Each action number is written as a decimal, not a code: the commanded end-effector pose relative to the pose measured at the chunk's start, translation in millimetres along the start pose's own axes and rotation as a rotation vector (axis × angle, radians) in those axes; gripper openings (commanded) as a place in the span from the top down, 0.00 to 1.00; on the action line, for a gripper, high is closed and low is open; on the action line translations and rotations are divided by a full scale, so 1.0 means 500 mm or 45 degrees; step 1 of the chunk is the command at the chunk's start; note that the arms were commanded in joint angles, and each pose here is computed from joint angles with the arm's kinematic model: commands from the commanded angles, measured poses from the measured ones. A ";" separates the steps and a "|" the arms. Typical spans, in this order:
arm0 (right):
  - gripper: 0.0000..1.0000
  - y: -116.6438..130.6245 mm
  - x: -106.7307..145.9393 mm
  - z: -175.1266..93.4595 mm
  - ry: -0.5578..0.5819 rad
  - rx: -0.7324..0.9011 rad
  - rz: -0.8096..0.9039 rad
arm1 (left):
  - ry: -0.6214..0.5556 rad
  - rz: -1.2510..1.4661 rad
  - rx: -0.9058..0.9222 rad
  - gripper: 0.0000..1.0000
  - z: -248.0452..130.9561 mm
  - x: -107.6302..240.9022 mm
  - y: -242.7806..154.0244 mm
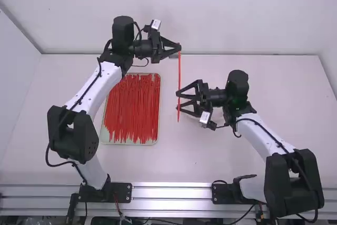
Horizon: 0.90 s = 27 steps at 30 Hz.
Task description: Fasten the cable tie
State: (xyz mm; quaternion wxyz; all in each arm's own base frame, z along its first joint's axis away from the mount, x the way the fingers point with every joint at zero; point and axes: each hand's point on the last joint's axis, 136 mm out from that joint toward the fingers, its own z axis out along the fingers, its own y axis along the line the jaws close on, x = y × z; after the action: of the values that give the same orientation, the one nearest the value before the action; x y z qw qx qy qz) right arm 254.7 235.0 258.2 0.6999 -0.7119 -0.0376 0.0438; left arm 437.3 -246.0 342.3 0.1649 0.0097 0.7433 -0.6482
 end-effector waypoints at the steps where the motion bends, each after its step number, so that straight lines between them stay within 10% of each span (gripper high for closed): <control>1: 0.00 -0.018 0.007 0.000 -0.004 0.005 -0.053 | -0.020 0.005 -0.001 0.97 -0.001 -0.012 -0.009; 27: 0.75 -0.019 0.000 0.000 -0.032 0.008 -0.054 | -0.053 -0.018 -0.030 0.98 0.000 -0.017 0.012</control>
State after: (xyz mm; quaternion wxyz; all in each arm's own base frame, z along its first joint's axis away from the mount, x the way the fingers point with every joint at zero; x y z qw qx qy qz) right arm 252.6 234.5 258.7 0.7009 -0.7104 -0.0494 0.0412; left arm 444.5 -243.9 339.7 0.1758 -0.0099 0.7475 -0.6405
